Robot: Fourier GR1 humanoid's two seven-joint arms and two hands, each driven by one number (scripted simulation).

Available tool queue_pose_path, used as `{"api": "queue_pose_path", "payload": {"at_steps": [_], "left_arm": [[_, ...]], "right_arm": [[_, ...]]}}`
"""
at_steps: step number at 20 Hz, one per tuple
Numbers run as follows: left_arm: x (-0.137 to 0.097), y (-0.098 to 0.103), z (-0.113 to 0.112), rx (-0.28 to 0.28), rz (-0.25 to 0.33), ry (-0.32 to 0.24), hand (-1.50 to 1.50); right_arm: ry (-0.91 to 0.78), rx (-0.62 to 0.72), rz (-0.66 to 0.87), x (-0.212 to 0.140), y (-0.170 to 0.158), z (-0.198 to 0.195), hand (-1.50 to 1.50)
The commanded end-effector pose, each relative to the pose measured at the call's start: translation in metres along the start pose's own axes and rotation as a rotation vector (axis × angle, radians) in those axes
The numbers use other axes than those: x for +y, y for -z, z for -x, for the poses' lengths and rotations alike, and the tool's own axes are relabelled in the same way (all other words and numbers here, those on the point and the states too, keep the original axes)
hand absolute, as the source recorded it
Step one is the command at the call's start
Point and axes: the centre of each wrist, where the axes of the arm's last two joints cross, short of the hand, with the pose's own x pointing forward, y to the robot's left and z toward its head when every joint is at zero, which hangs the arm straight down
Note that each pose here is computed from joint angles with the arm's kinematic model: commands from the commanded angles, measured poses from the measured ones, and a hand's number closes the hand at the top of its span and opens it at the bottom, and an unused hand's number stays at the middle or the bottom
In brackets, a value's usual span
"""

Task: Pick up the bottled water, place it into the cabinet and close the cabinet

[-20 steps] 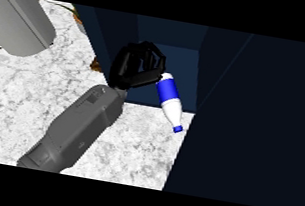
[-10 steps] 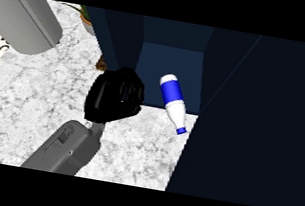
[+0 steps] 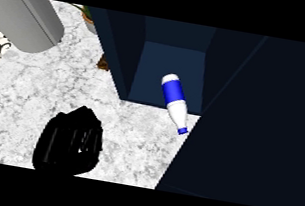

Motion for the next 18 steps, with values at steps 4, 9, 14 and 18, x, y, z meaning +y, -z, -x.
{"api": "queue_pose_path", "payload": {"at_steps": [4, 9, 14, 18], "left_arm": [[0.019, -0.055, -0.047, -0.023, -0.03, 0.011, 1.5], [0.033, -0.068, -0.077, -0.035, -0.051, 0.039, 1.5], [0.038, -0.096, -0.095, -0.051, -0.054, 0.039, 1.5], [0.037, -0.112, -0.113, -0.056, -0.063, 0.032, 1.5]], "right_arm": [[0.092, -0.022, -0.152, 0.022, 0.002, -0.023, 1.5], [0.116, -0.061, -0.118, 0.021, 0.012, -0.035, 1.5], [0.081, -0.09, -0.106, 0.045, 0.05, -0.026, 1.5], [0.098, -0.083, -0.064, 0.042, 0.085, -0.045, 1.5]]}}
